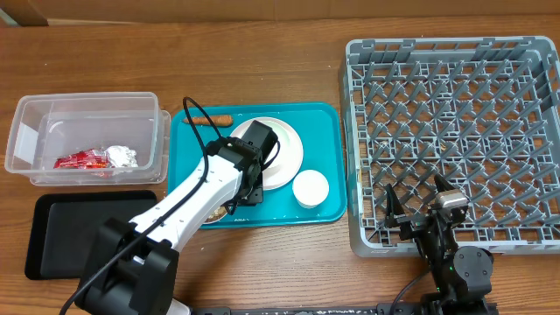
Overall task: Sort waste into correct bins and load items into the dishwasher
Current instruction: 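Grasp the rim of the pink rice bowl with the left gripper, then lift the bowl over the black tray and tip the rice out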
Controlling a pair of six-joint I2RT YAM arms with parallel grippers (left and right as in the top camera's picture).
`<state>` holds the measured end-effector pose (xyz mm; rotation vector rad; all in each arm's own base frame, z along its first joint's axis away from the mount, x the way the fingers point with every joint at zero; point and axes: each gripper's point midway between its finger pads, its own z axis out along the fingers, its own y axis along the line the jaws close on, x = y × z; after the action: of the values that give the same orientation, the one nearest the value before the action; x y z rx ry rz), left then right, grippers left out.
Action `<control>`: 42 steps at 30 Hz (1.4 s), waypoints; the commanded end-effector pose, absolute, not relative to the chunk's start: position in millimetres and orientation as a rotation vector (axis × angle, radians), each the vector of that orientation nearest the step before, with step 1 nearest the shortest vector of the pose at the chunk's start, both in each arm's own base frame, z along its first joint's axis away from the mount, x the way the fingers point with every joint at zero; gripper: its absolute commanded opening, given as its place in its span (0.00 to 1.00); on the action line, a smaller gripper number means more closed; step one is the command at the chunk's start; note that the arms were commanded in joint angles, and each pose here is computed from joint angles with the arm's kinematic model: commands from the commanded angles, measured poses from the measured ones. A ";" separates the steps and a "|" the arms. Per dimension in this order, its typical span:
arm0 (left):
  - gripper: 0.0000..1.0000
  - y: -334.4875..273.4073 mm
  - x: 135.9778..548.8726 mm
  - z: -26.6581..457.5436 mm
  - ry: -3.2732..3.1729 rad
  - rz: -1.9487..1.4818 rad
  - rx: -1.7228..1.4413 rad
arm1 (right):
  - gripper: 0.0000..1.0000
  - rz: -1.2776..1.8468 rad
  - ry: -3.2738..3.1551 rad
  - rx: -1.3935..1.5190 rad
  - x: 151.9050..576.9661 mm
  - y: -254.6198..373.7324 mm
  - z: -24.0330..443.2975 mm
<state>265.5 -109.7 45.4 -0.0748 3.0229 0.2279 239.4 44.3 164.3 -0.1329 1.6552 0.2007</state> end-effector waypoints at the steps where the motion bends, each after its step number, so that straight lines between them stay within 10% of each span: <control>1: 0.28 -101.2 264.4 38.0 3.017 0.288 -0.085 | 1.00 0.205 1.638 -0.143 238.6 46.1 168.5; 26: 0.04 -100.0 262.7 29.6 3.011 0.282 -0.073 | 1.00 0.205 1.638 -0.143 238.6 46.1 168.5; 42: 0.04 -107.8 279.7 122.7 2.921 0.109 -0.094 | 1.00 0.205 1.638 -0.143 238.6 46.1 168.6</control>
<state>274.6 -109.2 92.4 -0.0849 2.9847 0.2131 239.5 44.2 164.3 -0.1326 1.6552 0.2004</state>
